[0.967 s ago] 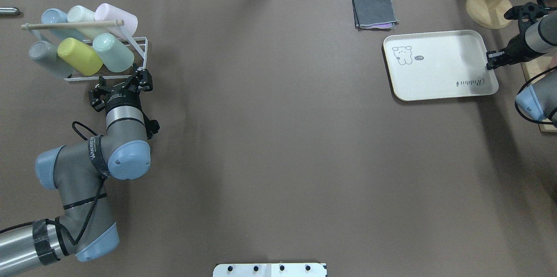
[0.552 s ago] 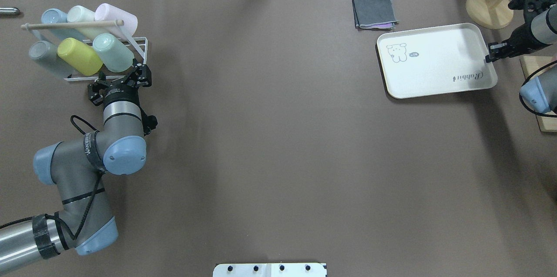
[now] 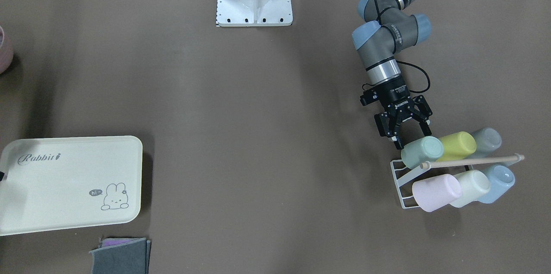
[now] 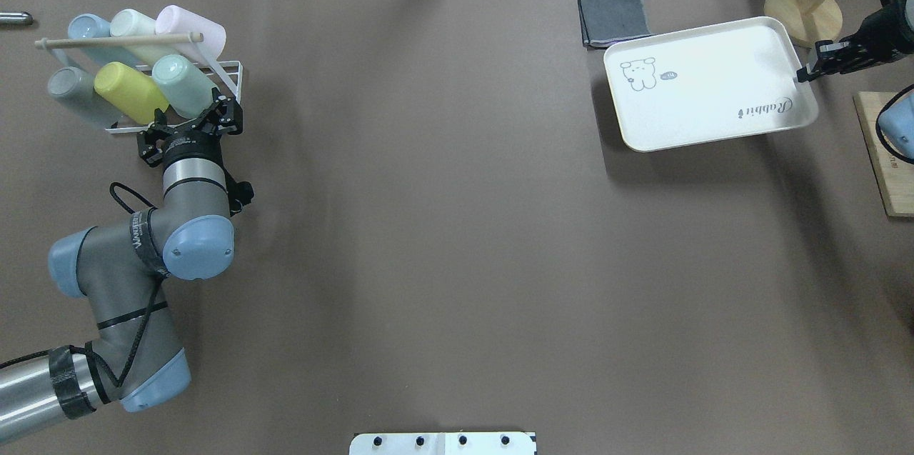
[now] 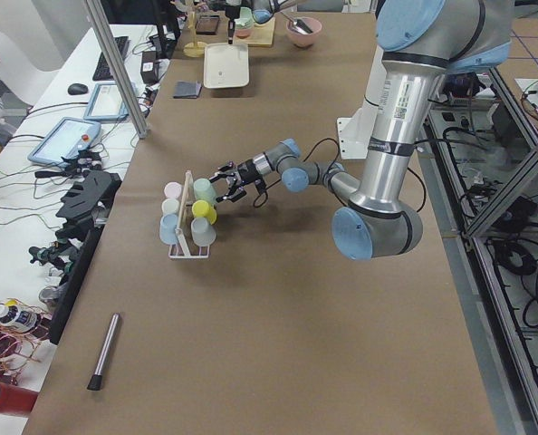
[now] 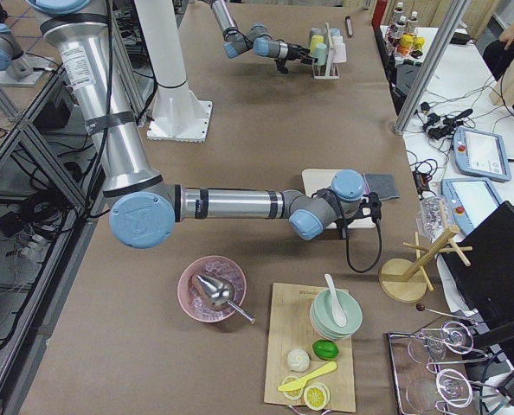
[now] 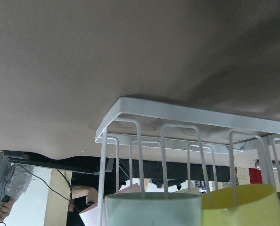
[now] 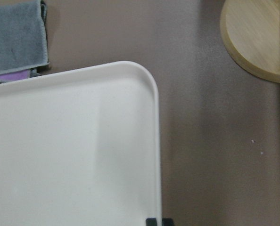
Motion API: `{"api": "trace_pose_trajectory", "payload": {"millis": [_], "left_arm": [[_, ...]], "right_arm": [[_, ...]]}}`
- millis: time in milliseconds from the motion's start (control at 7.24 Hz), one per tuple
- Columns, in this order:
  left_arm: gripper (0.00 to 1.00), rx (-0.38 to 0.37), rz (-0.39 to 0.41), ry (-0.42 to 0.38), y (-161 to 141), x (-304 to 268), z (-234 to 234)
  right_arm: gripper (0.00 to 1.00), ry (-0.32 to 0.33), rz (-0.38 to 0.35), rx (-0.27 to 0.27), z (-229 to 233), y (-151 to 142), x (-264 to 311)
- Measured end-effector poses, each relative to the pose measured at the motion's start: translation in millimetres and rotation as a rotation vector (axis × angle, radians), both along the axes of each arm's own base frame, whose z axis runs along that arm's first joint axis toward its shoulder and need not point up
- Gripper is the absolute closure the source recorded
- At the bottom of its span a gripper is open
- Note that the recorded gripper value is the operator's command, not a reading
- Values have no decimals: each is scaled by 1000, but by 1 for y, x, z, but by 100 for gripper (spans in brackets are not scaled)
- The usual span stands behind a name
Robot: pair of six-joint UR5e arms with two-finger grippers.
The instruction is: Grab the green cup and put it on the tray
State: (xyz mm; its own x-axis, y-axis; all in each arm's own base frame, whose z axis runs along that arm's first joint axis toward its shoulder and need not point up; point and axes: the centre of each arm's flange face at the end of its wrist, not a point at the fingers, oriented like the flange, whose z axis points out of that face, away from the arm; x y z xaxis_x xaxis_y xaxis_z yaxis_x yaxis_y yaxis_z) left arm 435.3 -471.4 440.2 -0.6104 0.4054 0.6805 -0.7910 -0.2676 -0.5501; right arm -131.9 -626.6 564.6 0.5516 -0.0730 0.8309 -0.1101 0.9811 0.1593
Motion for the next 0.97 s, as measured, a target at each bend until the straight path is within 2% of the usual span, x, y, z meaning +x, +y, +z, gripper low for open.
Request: {"api": "trace_pose_trajectory", "payload": {"millis": [552, 967], "left_arm": [[3, -13, -34, -19, -18, -10, 15], [3, -6, -35, -18, -33, 6, 17]], "right_arm": [[100, -89, 2, 24, -68, -3, -12], [100, -118, -5, 10, -120, -11, -75]]}}
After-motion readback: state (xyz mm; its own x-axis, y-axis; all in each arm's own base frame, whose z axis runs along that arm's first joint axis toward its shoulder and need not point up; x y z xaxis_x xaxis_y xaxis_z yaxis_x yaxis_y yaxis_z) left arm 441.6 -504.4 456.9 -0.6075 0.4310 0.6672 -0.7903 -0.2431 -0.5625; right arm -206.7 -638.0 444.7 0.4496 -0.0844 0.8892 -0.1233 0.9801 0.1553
